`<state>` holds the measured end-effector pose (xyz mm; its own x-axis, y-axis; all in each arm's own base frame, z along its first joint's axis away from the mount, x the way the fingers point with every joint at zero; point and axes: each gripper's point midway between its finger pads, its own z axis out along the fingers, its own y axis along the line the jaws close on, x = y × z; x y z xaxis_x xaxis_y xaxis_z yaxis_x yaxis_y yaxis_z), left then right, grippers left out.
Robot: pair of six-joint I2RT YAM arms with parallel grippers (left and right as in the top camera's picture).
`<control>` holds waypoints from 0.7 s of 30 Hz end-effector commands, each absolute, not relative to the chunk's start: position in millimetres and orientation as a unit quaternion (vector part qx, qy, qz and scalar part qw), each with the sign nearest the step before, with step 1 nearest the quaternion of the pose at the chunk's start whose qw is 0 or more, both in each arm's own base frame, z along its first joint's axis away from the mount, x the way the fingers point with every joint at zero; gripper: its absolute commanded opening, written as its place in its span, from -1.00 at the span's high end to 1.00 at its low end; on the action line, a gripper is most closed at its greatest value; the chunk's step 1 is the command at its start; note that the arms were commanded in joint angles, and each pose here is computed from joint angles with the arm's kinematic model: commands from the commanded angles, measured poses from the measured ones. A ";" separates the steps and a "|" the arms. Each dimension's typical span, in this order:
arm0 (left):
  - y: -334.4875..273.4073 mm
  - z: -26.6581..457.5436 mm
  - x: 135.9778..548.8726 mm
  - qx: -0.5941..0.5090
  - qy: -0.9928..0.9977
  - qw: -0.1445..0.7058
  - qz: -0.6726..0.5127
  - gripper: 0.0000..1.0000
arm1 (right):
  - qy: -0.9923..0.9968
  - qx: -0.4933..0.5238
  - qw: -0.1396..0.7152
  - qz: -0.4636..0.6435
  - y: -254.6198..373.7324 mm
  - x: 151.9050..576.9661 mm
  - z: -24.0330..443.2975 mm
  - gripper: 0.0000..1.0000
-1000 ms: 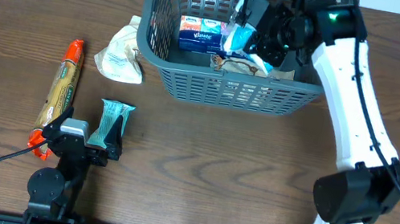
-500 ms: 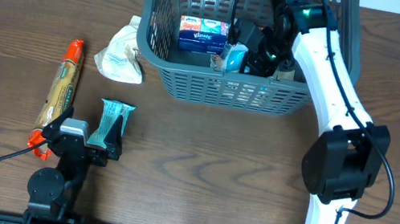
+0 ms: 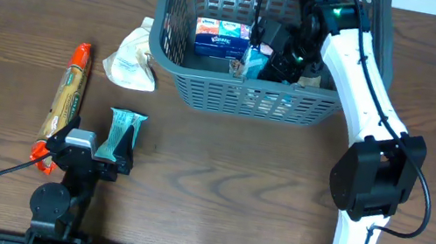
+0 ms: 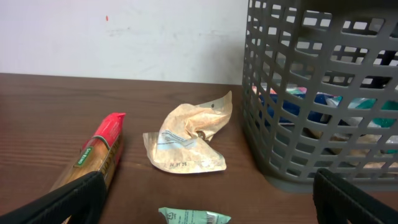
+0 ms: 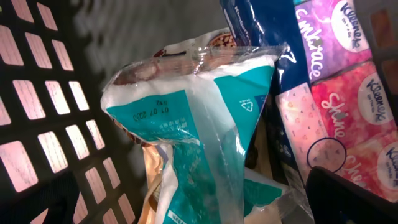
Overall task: Pack container
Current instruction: 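Lower the pack into the basket and open the right gripper, then withdraw the right gripper to the right side of the table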
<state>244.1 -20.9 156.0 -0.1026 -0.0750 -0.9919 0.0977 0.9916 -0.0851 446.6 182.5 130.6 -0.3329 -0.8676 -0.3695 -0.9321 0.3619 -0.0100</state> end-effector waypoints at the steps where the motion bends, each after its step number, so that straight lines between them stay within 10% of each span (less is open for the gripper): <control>1: -25.8 140.2 242.9 0.011 0.755 0.651 -0.078 -0.97 | 0.809 -0.540 0.213 0.092 181.9 456.6 176.3 -0.99; 12: -25.2 140.2 242.9 0.010 0.755 0.651 -0.077 -0.97 | 0.797 -0.461 0.389 0.011 150.4 442.3 352.9 -0.99; 21: -25.2 140.2 242.9 0.006 0.755 0.651 -0.080 -0.97 | 0.861 -0.128 0.489 -0.053 -7.2 419.4 444.8 -0.98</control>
<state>244.1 -20.9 156.0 -0.1028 -0.0773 -0.9917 0.0974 0.9914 -0.0874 425.4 47.6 430.9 -0.3979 -0.5065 -0.7649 -0.4150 0.8430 -0.3423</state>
